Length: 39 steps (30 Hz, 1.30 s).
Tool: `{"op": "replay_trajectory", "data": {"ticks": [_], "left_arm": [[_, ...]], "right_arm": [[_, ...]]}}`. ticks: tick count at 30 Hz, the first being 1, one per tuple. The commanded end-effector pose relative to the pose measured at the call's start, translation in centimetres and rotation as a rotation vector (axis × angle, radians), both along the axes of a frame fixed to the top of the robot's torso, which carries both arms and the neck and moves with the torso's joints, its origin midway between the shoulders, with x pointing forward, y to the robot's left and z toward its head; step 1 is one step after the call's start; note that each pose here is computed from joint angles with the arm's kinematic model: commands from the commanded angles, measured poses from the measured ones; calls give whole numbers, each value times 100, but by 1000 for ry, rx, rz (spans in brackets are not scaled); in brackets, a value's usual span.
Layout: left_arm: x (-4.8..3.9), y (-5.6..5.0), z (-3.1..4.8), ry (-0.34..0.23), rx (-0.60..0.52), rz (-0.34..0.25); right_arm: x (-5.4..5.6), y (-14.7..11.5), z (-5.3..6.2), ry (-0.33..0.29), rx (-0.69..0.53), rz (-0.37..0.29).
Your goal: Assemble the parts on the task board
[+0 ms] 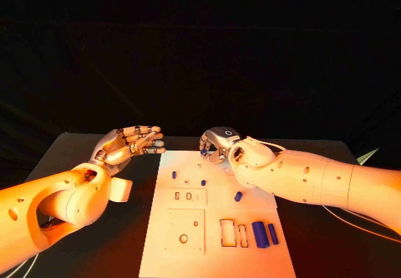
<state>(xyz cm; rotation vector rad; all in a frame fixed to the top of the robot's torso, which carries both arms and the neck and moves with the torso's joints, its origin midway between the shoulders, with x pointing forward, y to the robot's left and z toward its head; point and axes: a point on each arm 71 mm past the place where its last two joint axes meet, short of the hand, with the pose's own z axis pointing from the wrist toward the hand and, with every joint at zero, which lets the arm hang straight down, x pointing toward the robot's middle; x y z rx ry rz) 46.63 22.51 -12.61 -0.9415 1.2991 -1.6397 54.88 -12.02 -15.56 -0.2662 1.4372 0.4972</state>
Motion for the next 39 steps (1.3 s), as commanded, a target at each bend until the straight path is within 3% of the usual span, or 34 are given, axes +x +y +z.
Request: {"op": "replay_trajectory", "data": {"ticks": [1,39], "left_arm": [[-3,-29,18,-4,-12,-21],[18,-47,45,-13,-12,-17]], "right_arm": [[6,11,-27,24,-17,8],[46,73,-121,86,-46,23]]}}
